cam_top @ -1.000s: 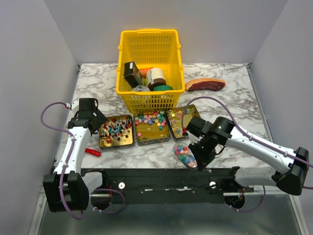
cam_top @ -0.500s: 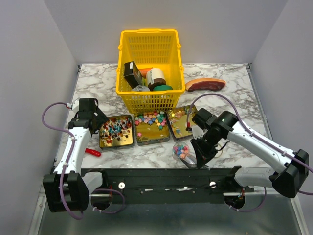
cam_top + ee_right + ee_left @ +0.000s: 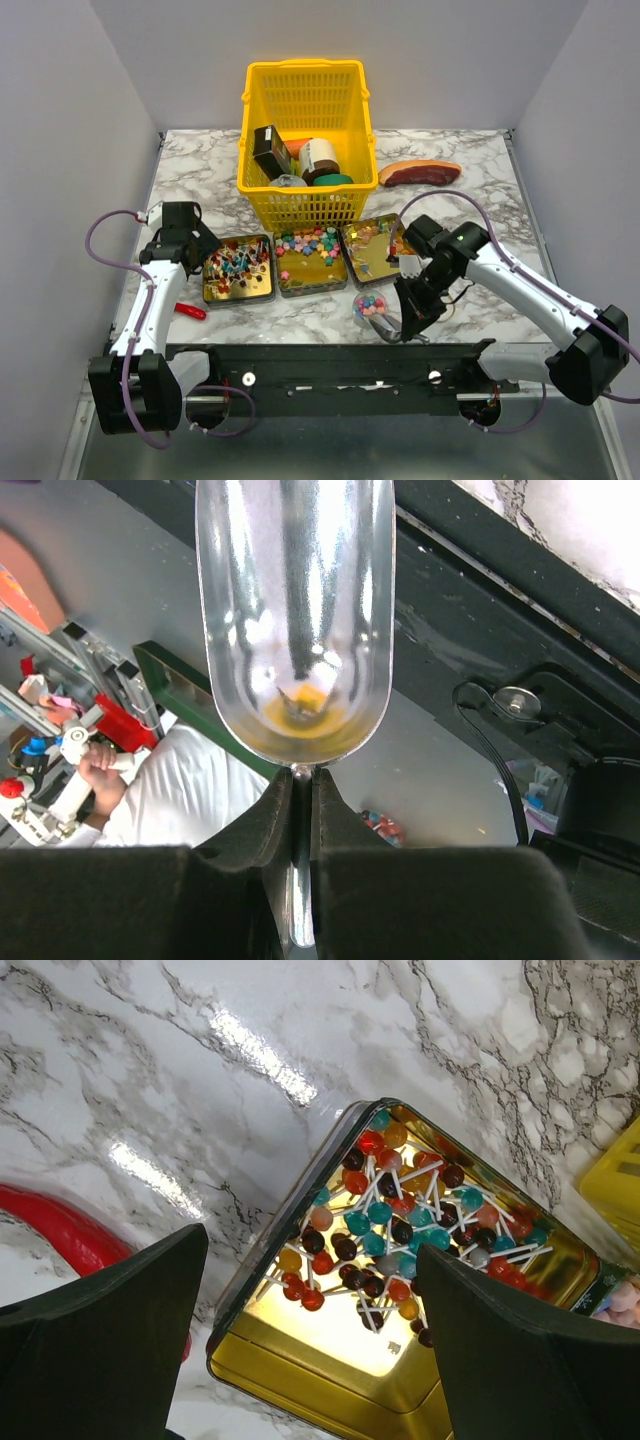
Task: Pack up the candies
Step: Place the fake candies in the packing bottle, then move the storage box to the center of the board.
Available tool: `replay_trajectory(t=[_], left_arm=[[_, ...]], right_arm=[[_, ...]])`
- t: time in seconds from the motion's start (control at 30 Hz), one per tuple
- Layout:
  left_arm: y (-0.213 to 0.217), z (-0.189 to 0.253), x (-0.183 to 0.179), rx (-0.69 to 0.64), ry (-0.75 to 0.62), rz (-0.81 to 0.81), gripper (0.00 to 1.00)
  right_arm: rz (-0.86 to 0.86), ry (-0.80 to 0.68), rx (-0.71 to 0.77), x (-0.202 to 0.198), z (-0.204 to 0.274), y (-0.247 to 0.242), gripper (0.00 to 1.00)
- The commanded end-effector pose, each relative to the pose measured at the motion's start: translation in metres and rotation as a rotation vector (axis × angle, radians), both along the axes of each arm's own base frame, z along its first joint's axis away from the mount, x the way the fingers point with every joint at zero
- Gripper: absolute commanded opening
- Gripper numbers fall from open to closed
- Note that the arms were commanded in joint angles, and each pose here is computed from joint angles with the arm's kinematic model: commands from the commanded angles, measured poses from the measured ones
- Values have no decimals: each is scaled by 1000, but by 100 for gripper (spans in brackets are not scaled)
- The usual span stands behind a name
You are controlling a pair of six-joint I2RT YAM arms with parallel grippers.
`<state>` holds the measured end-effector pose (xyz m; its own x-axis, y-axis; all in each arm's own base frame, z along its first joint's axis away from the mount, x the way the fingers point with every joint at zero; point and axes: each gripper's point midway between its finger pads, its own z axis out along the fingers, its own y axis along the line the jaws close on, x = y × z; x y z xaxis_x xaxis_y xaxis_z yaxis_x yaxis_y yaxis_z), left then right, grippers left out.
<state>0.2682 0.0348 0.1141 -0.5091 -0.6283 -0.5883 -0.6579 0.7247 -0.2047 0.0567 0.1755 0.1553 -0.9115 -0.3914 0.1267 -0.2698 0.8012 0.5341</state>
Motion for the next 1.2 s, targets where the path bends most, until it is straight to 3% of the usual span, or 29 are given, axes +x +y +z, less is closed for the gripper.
replay_trajectory(t=[0.0, 0.2, 0.63, 0.83, 1.17], left_arm=[[9, -5, -11, 33, 51, 42, 99], [9, -18, -20, 33, 123, 39, 94], [6, -56, -29, 7, 284, 2, 47], [-6, -64, -21, -45, 289, -53, 35], [-47, -64, -7, -107, 230, -160, 27]], right_arm=[[-2, -84, 51, 13, 17, 6, 1], [-34, -203, 63, 36, 25, 13, 1], [-74, -354, 184, 68, 46, 38, 1], [-72, -381, 178, 73, 42, 37, 1], [-79, -403, 173, 78, 35, 38, 1]])
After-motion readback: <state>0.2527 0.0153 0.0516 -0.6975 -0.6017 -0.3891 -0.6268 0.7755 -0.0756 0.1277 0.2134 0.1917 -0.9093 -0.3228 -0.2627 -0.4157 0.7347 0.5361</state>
